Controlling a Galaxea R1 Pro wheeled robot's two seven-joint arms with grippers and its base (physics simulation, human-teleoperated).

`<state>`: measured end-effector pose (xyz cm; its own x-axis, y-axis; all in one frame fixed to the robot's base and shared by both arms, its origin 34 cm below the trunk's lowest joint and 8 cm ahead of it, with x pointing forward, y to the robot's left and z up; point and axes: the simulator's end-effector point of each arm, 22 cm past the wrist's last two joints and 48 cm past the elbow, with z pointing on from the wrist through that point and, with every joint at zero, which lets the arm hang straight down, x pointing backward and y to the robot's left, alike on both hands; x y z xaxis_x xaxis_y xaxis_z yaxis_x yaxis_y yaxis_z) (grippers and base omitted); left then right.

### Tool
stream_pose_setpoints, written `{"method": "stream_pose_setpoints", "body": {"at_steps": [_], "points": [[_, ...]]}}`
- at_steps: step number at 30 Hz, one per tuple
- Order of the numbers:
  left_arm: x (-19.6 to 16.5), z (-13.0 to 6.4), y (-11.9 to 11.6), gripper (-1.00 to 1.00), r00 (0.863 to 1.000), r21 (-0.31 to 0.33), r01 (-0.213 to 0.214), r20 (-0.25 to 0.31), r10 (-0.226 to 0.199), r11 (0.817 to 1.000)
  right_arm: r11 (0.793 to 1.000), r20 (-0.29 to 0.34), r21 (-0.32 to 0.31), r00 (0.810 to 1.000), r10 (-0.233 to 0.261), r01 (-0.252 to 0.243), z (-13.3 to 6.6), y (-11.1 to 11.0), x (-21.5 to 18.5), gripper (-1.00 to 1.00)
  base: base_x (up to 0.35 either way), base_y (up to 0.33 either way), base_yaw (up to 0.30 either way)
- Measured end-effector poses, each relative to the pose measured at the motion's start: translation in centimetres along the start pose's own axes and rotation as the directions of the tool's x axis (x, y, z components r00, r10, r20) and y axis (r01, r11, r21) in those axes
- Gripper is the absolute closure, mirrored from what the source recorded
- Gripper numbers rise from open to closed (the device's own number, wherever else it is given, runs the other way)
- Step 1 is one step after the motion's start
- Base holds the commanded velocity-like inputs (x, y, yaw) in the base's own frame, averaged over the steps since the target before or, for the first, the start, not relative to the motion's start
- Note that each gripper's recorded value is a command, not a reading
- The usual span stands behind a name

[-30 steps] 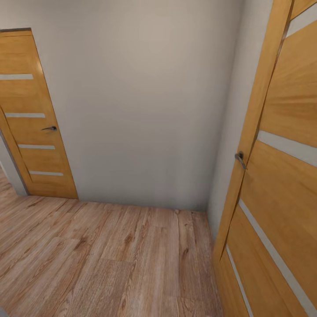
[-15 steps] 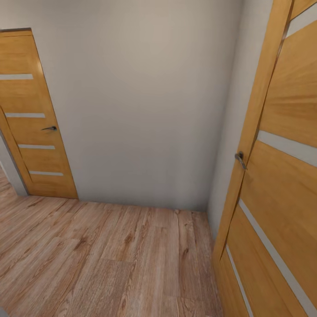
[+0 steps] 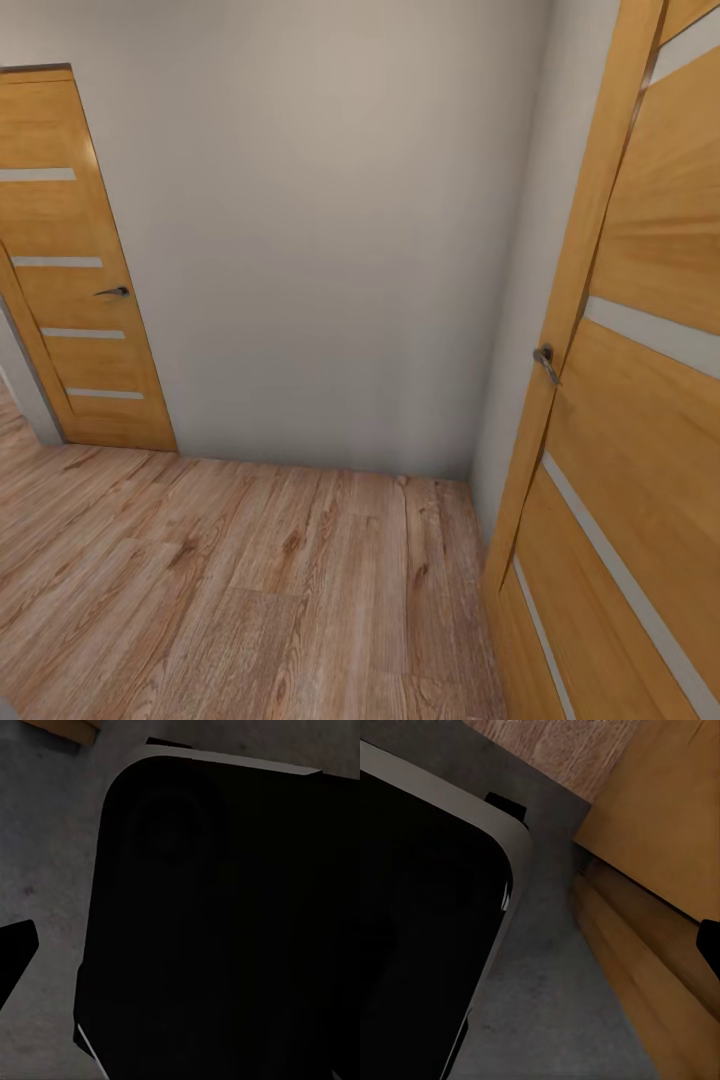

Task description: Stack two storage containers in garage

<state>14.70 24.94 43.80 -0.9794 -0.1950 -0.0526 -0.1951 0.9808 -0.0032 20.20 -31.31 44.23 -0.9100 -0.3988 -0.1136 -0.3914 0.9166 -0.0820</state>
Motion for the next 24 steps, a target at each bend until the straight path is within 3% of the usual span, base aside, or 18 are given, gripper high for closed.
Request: {"method": "stream_pose_setpoints", "body": {"at_steps": [24], "points": [[-0.17, 0.01, -0.05, -1.00, 1.000, 0.002, 0.006, 0.004, -0.006, 1.000, 1.000, 0.007, -0.001, 1.000, -0.012, 0.012, -0.01, -0.06, -0.11, -1.00, 0.000, -0.036, 0.000]]}}
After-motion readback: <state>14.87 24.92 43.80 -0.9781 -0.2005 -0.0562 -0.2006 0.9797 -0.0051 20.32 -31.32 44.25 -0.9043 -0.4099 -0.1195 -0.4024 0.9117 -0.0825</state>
